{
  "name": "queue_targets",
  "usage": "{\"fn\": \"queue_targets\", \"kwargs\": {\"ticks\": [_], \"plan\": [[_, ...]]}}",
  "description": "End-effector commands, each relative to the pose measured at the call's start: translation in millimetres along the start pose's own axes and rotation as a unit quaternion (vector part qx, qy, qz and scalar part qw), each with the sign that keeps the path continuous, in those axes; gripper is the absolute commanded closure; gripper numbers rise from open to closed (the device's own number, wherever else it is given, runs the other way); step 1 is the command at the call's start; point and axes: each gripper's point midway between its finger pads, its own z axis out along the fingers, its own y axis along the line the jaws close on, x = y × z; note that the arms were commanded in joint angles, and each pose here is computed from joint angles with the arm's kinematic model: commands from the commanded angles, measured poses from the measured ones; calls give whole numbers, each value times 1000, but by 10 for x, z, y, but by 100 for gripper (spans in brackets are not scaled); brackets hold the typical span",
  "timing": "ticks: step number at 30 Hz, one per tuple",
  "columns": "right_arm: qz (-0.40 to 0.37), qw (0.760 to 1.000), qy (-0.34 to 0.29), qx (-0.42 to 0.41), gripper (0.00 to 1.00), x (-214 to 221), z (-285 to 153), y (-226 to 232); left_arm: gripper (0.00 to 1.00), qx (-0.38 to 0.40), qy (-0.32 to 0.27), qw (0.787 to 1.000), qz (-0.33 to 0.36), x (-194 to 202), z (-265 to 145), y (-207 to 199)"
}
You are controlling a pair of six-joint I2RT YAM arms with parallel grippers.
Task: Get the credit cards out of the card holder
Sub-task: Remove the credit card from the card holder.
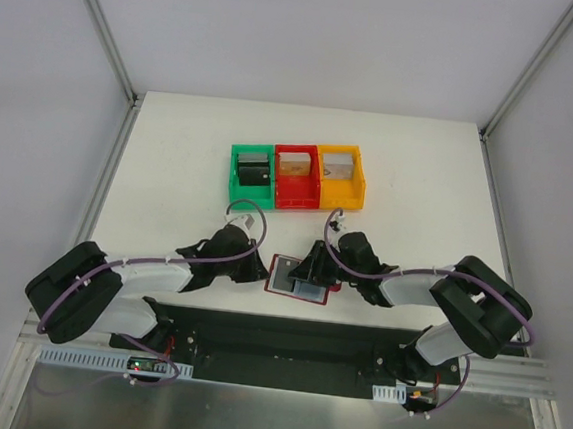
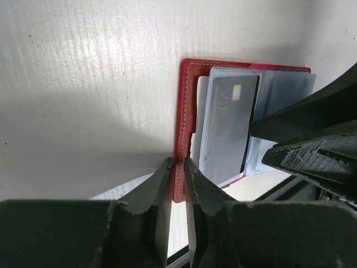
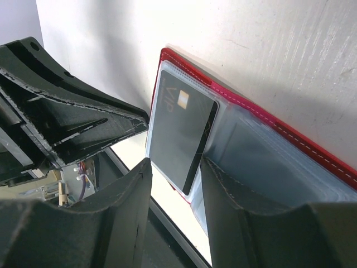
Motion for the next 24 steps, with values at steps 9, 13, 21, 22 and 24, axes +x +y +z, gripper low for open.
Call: {"fn": "queue_targets", "kwargs": {"ticks": [9,13,21,22,24], "plan": [[-7,1000,-9,27,56,-49,-19,-76,72,11,-53,998,22,-167,-249,-61],[-6,1000,-8,26,56,-45,-15,-75,76,41,-56,997,36,-219,-251,-218],[-7,1000,-6,28,56,-48,-16,-76,86,110,-35,992,52,-186,-199,-502],[-8,1000,-7,27,56,-53,-14,-71,86,117,-32,991,56,-183,-197,-537],[-10,1000,-6,27,56,-50,-13,-67,88,124,-27,990,60,-189,-186,-588]]}}
